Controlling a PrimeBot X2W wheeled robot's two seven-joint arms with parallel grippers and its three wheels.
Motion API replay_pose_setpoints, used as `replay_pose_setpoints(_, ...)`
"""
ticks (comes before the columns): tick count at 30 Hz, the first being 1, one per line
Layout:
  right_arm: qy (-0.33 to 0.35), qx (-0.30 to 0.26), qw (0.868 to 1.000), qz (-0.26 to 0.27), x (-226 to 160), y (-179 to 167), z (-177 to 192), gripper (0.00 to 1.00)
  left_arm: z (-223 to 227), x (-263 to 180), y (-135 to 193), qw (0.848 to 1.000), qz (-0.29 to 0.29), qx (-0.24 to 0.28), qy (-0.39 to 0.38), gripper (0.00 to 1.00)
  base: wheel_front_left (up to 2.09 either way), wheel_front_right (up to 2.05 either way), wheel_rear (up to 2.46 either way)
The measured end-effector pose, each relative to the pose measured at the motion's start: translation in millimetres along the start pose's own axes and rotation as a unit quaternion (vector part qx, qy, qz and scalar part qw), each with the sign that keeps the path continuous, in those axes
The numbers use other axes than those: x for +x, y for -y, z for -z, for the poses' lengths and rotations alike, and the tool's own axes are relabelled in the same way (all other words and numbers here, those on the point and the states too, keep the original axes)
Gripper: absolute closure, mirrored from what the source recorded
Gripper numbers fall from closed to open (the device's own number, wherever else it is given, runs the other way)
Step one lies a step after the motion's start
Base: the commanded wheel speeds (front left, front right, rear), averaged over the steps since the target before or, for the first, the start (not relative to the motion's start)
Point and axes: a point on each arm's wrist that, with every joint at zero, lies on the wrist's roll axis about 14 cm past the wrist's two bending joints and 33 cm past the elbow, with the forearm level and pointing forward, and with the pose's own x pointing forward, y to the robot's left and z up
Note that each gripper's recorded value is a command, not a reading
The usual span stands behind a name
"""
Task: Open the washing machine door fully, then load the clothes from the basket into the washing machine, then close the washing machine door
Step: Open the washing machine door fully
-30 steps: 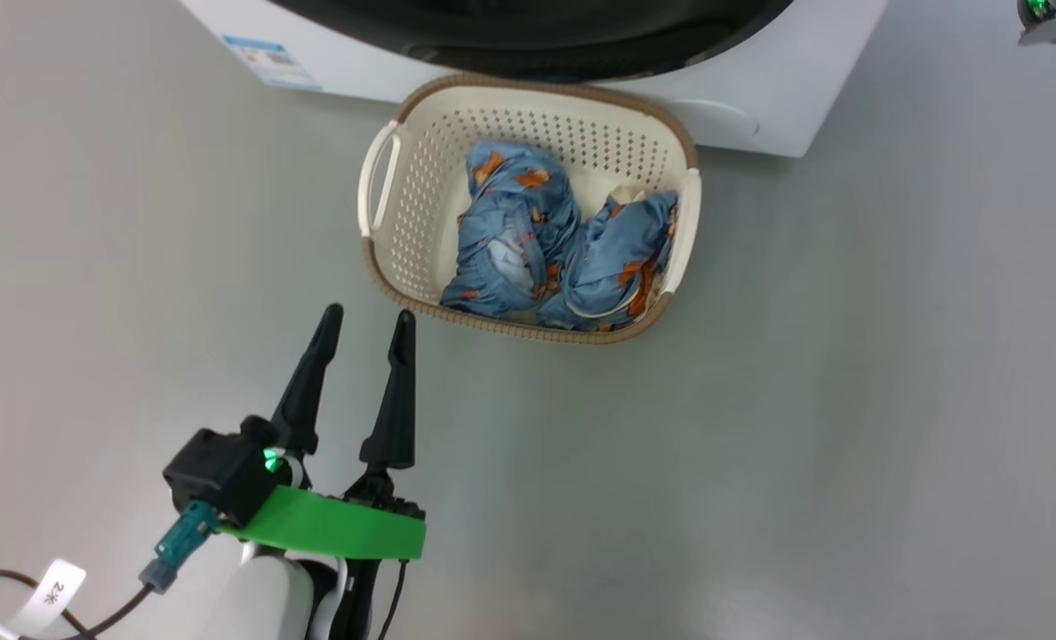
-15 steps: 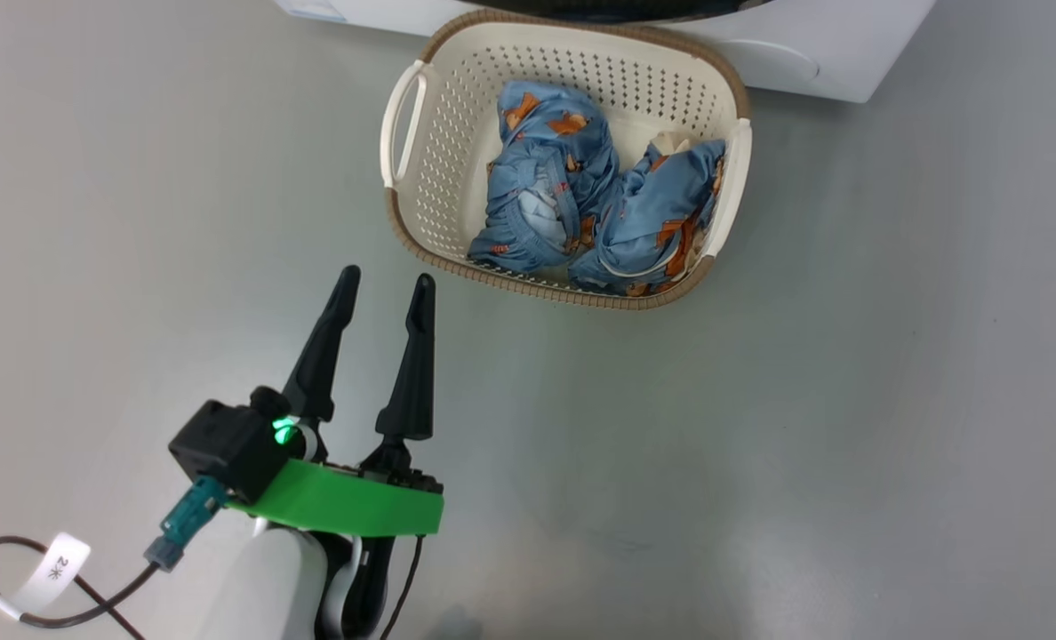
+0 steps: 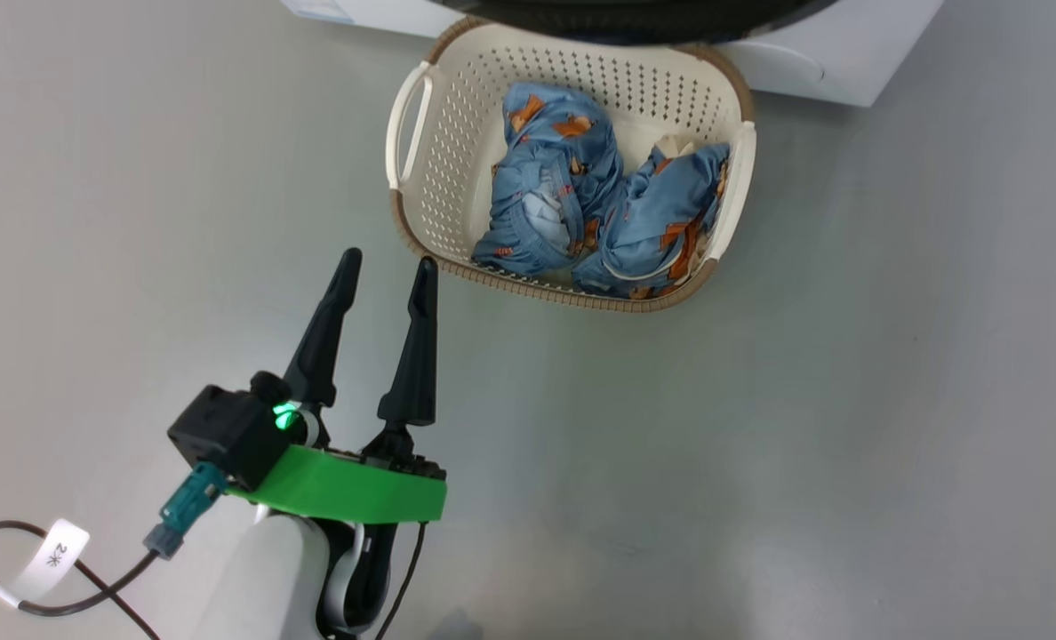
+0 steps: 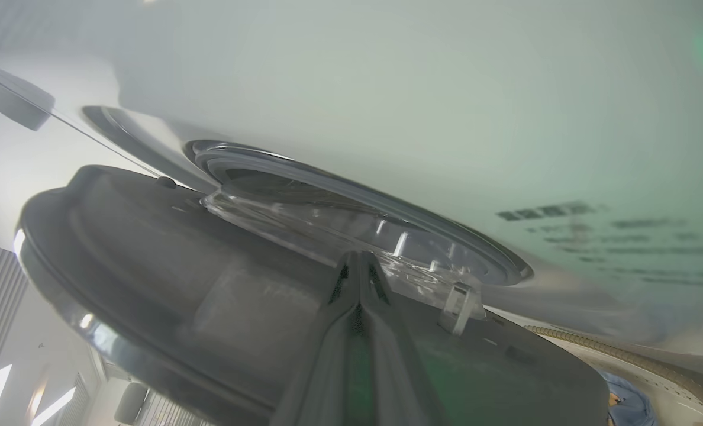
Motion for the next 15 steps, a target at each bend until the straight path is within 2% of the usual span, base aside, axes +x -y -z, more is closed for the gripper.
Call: replay_pose_setpoints(15,-0.059,-0.006,0.998,0.009,-20.0,-24.0,46.7,1.00,-16.2,-18.6,1.5,1.000,0.000,0.016,0.017,0.00,0.00,0.00,0.00)
